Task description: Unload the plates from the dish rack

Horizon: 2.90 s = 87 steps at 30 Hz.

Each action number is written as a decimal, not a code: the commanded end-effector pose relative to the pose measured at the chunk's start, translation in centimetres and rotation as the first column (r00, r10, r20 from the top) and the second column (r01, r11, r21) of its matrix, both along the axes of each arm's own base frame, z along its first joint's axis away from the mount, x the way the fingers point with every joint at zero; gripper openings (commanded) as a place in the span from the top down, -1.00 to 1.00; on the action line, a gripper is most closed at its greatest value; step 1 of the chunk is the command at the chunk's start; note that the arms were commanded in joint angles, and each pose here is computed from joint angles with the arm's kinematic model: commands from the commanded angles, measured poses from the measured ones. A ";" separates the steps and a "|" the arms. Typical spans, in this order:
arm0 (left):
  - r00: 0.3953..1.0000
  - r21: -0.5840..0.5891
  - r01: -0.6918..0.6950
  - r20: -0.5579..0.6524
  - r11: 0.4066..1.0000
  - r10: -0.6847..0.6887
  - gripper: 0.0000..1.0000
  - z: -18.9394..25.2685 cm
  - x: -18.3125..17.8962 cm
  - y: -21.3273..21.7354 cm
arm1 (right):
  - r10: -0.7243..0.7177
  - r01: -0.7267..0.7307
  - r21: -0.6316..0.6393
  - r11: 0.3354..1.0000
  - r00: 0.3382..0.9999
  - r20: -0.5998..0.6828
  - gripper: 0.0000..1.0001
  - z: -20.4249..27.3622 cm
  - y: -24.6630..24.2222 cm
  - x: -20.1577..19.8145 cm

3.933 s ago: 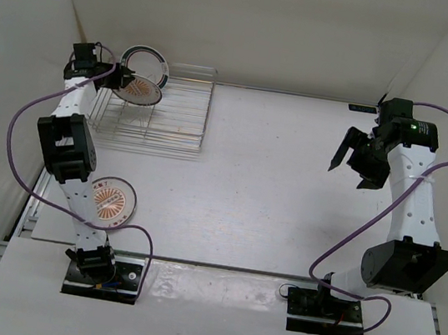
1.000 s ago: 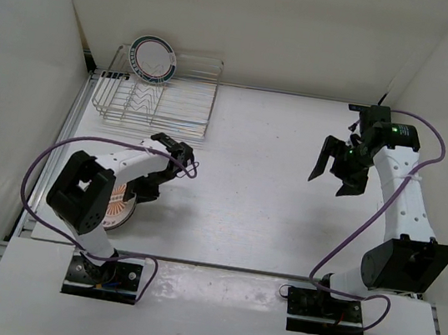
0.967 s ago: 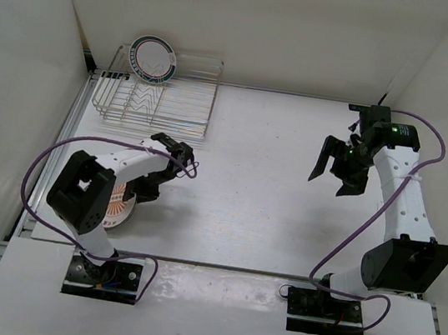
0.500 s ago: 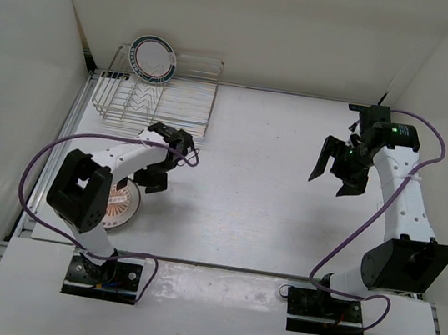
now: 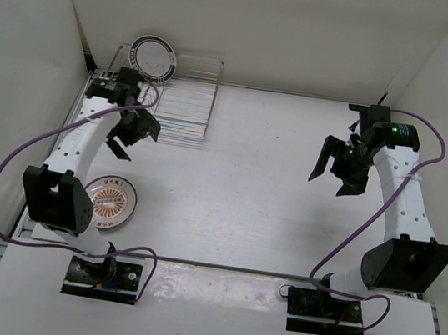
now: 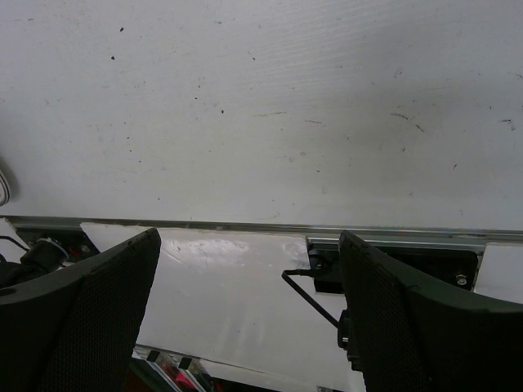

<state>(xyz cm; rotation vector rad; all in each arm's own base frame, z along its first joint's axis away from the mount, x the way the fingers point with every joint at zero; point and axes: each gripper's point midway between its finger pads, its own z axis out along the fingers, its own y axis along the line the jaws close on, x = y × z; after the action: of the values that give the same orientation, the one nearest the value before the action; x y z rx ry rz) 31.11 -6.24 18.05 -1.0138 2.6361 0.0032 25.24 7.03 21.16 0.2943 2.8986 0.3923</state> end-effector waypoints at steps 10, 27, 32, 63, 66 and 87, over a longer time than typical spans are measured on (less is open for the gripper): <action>0.895 -0.380 -0.435 -0.087 0.816 0.437 -1.00 0.0 4.7 -0.9 | 0.001 -0.009 -0.043 0.999 0.985 -0.173 -0.82 1.2 -0.9 -4.8; 0.679 -0.493 -0.614 0.069 0.617 0.731 -1.00 -2.0 13.4 6.3 | -0.009 -0.003 -0.073 0.997 0.987 -0.163 -0.82 1.5 -1.4 -3.0; 0.667 -0.493 -0.621 0.076 0.609 0.741 -1.00 -1.9 15.6 7.7 | -0.013 0.002 -0.069 0.998 0.986 -0.165 -0.82 1.4 -1.5 -2.2; 0.728 -0.406 -0.637 -0.041 0.655 0.684 -0.20 -8.9 10.4 7.7 | -0.045 0.044 -0.010 0.999 0.971 -0.235 -0.82 0.3 -1.6 -2.3; 0.727 -0.406 -0.638 -0.041 0.654 0.685 -0.20 -8.8 9.5 7.6 | -0.043 0.042 -0.007 0.999 0.972 -0.233 -0.82 0.4 -1.6 -2.3; 0.803 -0.437 -0.550 -0.044 0.712 0.594 0.42 -8.2 7.3 7.2 | -0.035 0.038 0.006 0.999 0.970 -0.239 -0.82 0.2 -1.3 -2.4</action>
<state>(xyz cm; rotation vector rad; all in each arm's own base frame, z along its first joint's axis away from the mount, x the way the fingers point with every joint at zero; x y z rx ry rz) 40.36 1.19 8.70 -1.9414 2.1046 -0.5062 28.81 5.67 21.50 0.3712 2.8744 0.3941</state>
